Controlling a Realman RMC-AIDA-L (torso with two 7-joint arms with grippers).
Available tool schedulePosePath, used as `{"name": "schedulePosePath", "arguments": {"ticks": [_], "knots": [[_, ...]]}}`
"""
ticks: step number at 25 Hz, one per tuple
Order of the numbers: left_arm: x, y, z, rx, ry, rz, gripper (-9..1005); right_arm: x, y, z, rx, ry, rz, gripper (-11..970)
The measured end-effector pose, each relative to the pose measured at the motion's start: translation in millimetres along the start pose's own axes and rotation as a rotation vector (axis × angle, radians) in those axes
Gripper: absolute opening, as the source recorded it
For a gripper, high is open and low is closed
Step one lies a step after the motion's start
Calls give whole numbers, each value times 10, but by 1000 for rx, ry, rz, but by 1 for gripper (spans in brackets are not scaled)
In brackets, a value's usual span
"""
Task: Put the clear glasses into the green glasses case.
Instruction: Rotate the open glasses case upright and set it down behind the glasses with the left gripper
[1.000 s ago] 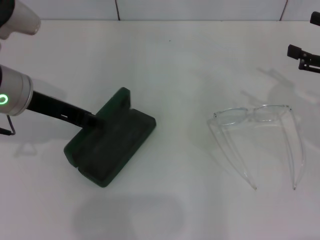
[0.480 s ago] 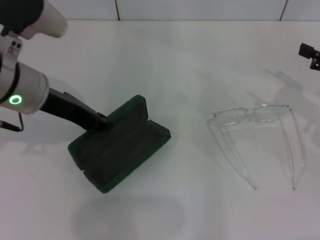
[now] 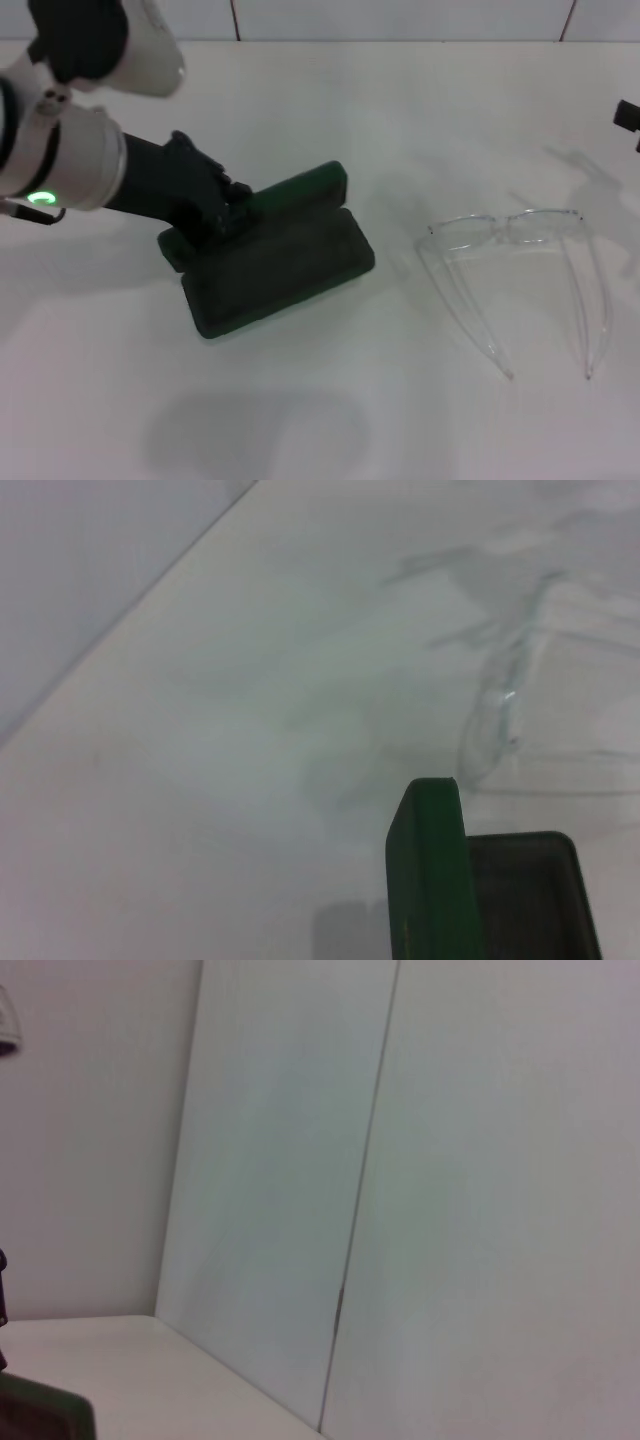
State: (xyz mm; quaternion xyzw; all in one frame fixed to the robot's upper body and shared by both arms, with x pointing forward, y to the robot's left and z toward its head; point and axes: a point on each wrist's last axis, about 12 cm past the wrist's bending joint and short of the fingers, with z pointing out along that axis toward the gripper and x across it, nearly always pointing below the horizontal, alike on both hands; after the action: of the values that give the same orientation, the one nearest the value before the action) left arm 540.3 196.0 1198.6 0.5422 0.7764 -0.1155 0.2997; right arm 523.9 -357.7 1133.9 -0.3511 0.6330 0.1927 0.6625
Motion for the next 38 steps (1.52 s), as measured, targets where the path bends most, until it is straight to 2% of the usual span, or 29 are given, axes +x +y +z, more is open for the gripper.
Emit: {"name": "schedulePosePath", "arguments": {"ticks": [6,12,21,32,38], "knots": [[-16,-160,110,41,5,222,206,-16,-9,-159,23,-30,11,868],[-92,-235,205,37,-35,299,206,-1,35,-245,18,-36,22,868],[-145,-270,389,64,-28,330,207,-12,79,-278,0,-48,26,869],[-268,-383,546,58,-59,370,207,-22,101,-288,-16,-58,29,869],[-327,-387,629,58,-63,374,206,-27,121,-290,-28,-65,33,868]]}}
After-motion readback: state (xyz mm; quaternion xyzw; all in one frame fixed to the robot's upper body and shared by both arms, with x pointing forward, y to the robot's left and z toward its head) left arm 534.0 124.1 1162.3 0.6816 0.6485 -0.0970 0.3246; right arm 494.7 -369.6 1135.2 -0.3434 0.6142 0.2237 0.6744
